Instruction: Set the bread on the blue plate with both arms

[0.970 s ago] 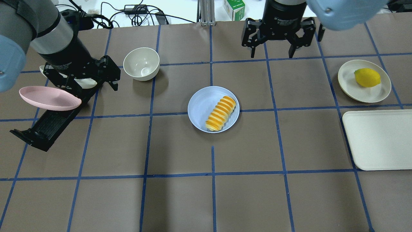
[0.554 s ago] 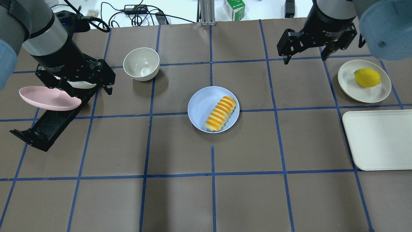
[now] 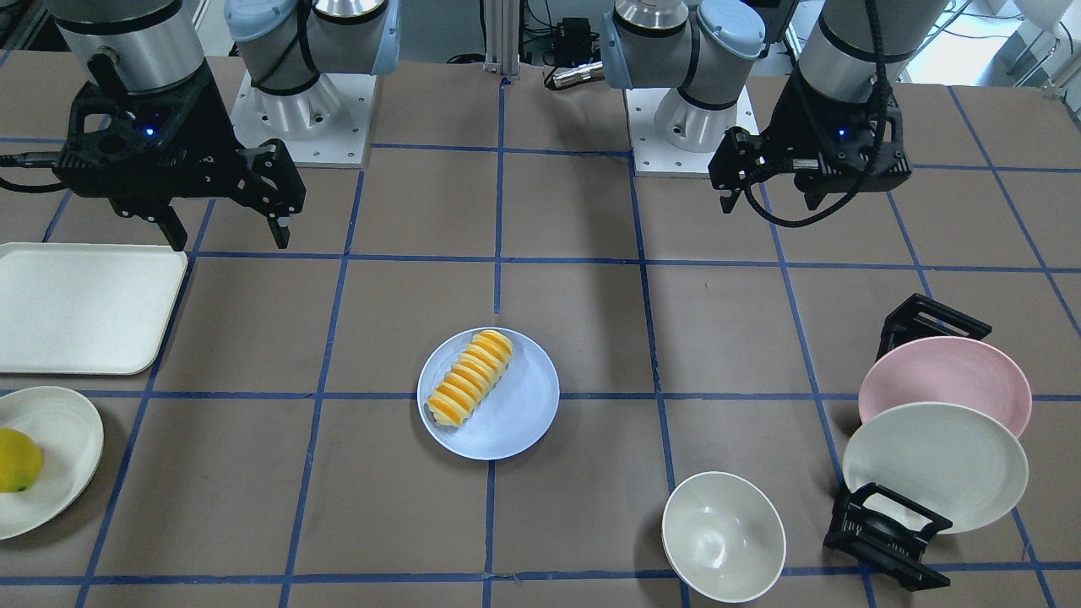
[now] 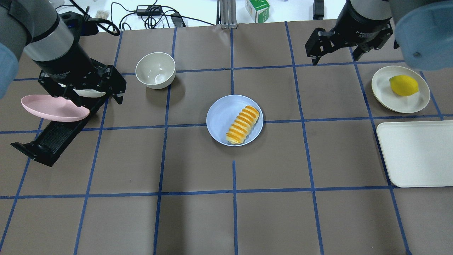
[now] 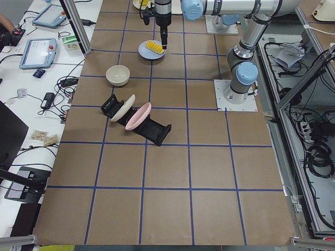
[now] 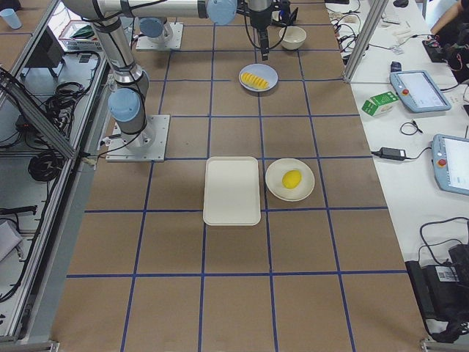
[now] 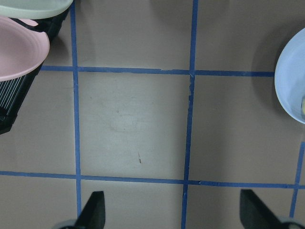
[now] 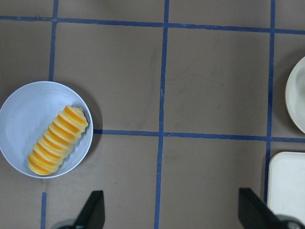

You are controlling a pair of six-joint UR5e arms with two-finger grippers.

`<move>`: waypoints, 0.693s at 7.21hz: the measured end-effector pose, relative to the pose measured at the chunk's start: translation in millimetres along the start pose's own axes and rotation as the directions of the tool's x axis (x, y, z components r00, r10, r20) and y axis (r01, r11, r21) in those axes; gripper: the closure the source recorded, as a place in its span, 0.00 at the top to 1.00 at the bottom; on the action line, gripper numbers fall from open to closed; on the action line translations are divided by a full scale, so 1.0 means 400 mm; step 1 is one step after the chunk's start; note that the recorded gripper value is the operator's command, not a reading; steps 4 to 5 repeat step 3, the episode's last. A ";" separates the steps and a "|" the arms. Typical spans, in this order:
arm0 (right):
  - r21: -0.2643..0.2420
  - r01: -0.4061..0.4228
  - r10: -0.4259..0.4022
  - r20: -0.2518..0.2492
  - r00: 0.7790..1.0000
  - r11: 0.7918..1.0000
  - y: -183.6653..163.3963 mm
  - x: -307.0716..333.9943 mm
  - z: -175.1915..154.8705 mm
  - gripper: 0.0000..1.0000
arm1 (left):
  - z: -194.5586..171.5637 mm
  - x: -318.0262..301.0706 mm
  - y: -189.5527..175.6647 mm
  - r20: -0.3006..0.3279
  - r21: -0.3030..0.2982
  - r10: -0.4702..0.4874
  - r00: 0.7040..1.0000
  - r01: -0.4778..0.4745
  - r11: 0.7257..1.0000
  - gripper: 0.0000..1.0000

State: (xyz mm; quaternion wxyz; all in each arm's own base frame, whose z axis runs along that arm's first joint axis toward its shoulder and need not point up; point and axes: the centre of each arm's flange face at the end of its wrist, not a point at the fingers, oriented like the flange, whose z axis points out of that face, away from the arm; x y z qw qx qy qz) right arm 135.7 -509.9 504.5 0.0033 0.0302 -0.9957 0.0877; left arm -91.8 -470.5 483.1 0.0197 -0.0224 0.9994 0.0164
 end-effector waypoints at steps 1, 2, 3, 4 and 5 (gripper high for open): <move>0.000 0.000 0.000 0.006 1.000 1.000 -0.007 -0.001 -0.002 1.00 | 0.003 -0.001 0.000 0.000 -0.002 -0.001 1.000 0.001 1.000 1.00; -0.005 0.000 0.000 0.009 1.000 1.000 -0.016 -0.001 -0.008 1.00 | 0.005 0.000 0.000 -0.001 -0.003 0.000 1.000 0.000 1.000 1.00; -0.017 0.000 0.001 0.012 1.000 1.000 -0.032 -0.001 -0.018 1.00 | 0.005 0.002 0.000 -0.002 -0.003 0.001 1.000 -0.001 1.000 1.00; -0.017 0.000 0.001 0.012 1.000 1.000 -0.032 -0.001 -0.018 1.00 | 0.005 0.002 0.000 -0.002 -0.003 0.001 1.000 -0.001 1.000 1.00; -0.017 0.000 0.001 0.012 1.000 1.000 -0.032 -0.001 -0.018 1.00 | 0.005 0.002 0.000 -0.002 -0.003 0.001 1.000 -0.001 1.000 1.00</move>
